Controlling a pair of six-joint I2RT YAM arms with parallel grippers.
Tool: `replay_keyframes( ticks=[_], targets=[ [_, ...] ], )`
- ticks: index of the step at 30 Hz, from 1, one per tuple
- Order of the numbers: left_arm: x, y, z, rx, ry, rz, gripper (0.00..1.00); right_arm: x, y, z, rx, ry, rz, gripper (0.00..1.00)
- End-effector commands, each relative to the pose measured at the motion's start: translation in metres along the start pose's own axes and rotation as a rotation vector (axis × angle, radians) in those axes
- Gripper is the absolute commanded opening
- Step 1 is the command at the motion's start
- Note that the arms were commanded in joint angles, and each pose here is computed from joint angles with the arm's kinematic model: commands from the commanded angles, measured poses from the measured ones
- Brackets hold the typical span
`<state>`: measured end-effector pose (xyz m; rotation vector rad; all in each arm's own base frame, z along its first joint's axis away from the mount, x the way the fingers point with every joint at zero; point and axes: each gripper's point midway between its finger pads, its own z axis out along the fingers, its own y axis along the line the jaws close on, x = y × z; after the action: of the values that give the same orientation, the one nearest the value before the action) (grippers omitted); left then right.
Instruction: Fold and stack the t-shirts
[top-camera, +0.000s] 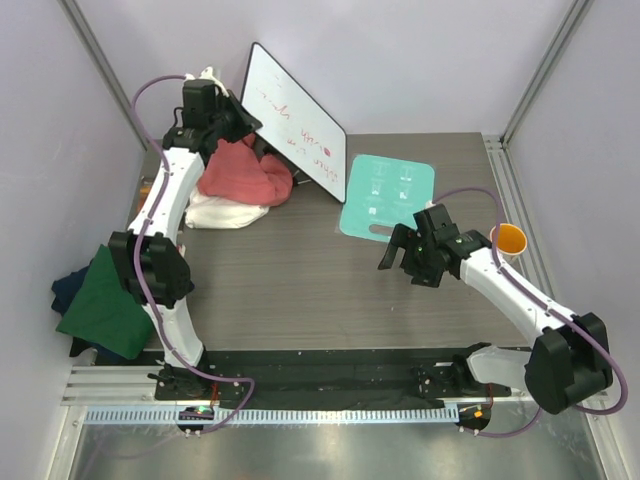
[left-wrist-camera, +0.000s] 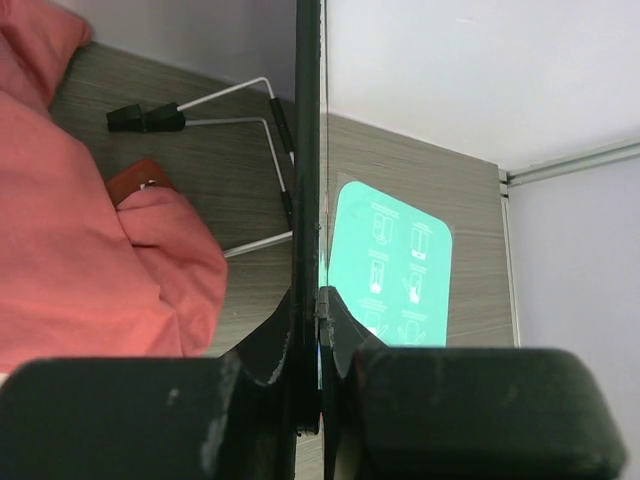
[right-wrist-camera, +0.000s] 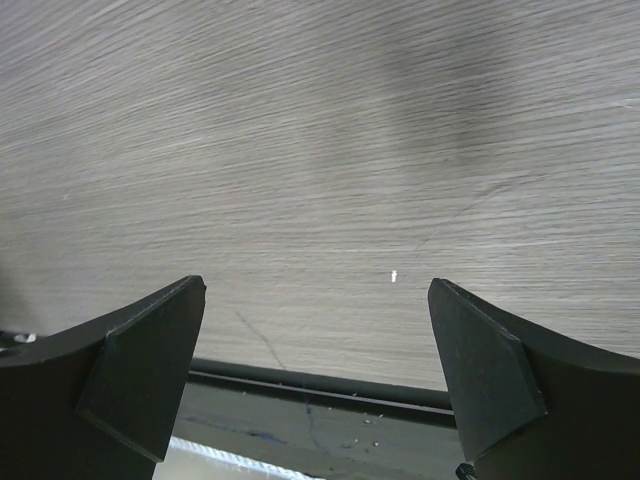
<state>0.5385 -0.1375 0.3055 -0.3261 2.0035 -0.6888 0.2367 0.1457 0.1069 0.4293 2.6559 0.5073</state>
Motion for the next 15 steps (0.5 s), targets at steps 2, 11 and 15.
replay_keyframes(
  ticks=[2, 11, 15],
  targets=[
    [-0.077, -0.011, -0.040, -0.022, -0.253, 0.099, 0.00, -0.022, 0.005, 0.004, 0.015, -0.081, -0.002, 1.00],
    [-0.062, -0.089, -0.040, 0.156, -0.232, 0.051, 0.00, -0.019, 0.010, 0.017, -0.004, -0.041, -0.002, 1.00],
    [-0.072, -0.108, -0.046, 0.205, -0.250, 0.026, 0.00, -0.027, 0.012, 0.017, 0.003, -0.065, -0.018, 1.00]
  ],
)
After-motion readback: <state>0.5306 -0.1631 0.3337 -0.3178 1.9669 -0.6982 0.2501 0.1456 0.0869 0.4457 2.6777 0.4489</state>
